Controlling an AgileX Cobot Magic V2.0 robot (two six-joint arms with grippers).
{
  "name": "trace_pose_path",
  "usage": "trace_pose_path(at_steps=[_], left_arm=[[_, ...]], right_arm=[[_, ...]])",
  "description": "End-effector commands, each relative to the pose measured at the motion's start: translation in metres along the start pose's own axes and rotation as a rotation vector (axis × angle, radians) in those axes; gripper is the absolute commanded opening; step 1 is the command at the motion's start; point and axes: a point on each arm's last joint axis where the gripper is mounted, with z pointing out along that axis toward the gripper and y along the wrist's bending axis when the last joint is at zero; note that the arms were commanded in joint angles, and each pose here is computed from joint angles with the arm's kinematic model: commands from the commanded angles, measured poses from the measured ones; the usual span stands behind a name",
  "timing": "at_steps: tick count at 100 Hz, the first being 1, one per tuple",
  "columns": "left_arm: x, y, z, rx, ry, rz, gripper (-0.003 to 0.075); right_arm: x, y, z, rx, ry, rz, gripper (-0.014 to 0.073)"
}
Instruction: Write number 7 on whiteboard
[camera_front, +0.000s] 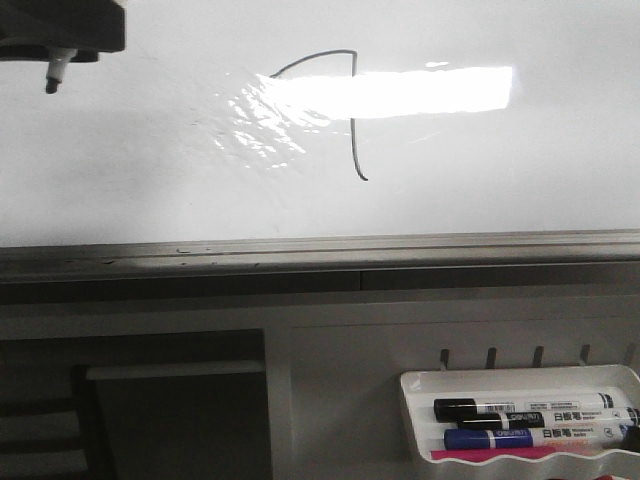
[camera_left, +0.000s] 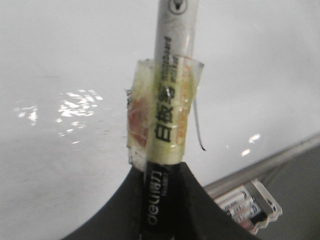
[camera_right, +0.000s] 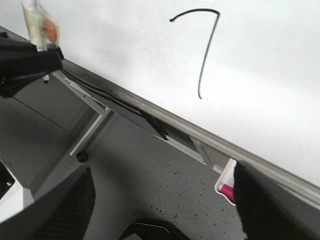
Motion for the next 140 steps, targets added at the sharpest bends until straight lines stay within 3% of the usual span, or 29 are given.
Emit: trace_pose_path(at_steps=[1,24,62,117,129,140], left_arm=[[-0.015,0.007,0.000,-0.058,-0.133,-0.108,-0.0020],[-0.013,0.017,0.023,-0.160,-0.213,-0.101,-0.0020],[-0.001,0.020,0.074,-0.212,-0.110,-0.072,-0.0020],[0.002,0.032,0.082,-0.257,-0.104,-0.061,-0.0018],[0.002,0.032,0.082,-0.257,-0.104,-0.061,0.0073],[0.002,0.032,0.082,-0.256,-0.105,-0.061,0.0265]], right_arm=[[-0.004,0.006,-0.013,0.011,-0.068,0.003,0.0512],[0.005,0.006,-0.010,0.004,-0.055,0.021,0.0512],[0.007,0.005,-0.008,0.004,-0.051,0.028,0.0512],[0.007,0.006,-0.008,-0.003,-0.054,0.032,0.0512],[0.007,0.006,-0.008,-0.007,-0.049,0.032,0.0512],[0.007,0.006,-0.008,-0.008,-0.048,0.032,0.0512]])
